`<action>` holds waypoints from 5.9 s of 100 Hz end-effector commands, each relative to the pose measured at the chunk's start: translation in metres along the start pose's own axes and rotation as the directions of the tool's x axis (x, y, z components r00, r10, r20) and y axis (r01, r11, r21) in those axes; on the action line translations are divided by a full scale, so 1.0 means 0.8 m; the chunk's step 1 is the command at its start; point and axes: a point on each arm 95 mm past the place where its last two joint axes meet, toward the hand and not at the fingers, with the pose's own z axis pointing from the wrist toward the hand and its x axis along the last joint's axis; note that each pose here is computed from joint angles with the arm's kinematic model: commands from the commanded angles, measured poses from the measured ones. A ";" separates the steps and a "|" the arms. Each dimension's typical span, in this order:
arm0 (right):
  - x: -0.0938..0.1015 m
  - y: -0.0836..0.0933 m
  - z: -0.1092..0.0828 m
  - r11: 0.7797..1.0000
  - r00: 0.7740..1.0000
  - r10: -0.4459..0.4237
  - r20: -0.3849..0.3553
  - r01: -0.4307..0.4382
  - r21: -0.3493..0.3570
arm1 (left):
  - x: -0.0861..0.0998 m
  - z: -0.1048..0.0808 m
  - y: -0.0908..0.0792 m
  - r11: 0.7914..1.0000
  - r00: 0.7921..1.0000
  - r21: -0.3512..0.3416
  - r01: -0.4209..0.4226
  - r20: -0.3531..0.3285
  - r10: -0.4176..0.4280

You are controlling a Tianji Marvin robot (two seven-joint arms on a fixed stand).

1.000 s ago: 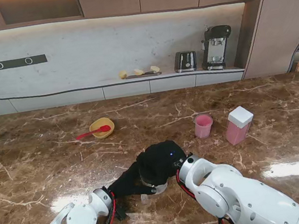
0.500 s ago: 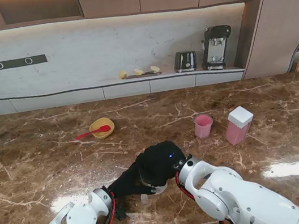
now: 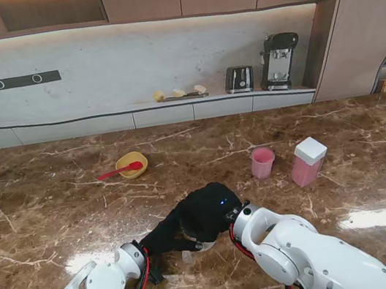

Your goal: Measure grain into the airtight container

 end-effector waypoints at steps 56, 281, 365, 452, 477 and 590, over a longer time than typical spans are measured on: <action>-0.001 -0.010 -0.006 0.998 0.998 0.057 0.004 -0.057 0.027 | -0.037 -0.020 0.030 0.999 0.995 -0.047 0.023 0.098 -0.018; -0.008 0.032 -0.025 0.996 0.998 -0.062 -0.022 0.064 0.055 | -0.039 -0.021 0.030 0.999 0.995 -0.046 0.022 0.096 -0.017; -0.021 0.011 0.004 0.962 0.990 -0.033 -0.135 0.068 0.265 | -0.040 -0.022 0.032 0.998 0.995 -0.053 0.025 0.099 -0.020; -0.014 0.038 -0.014 0.984 0.990 -0.120 -0.079 0.129 0.121 | -0.038 -0.021 0.033 0.998 0.995 -0.055 0.025 0.098 -0.020; -0.020 0.035 -0.007 0.962 0.984 -0.105 -0.143 0.137 0.236 | -0.037 -0.020 0.032 0.998 0.995 -0.054 0.023 0.095 -0.018; -0.012 0.007 0.002 0.985 0.988 -0.144 -0.063 0.149 0.088 | -0.039 -0.020 0.033 0.998 0.995 -0.051 0.030 0.100 -0.025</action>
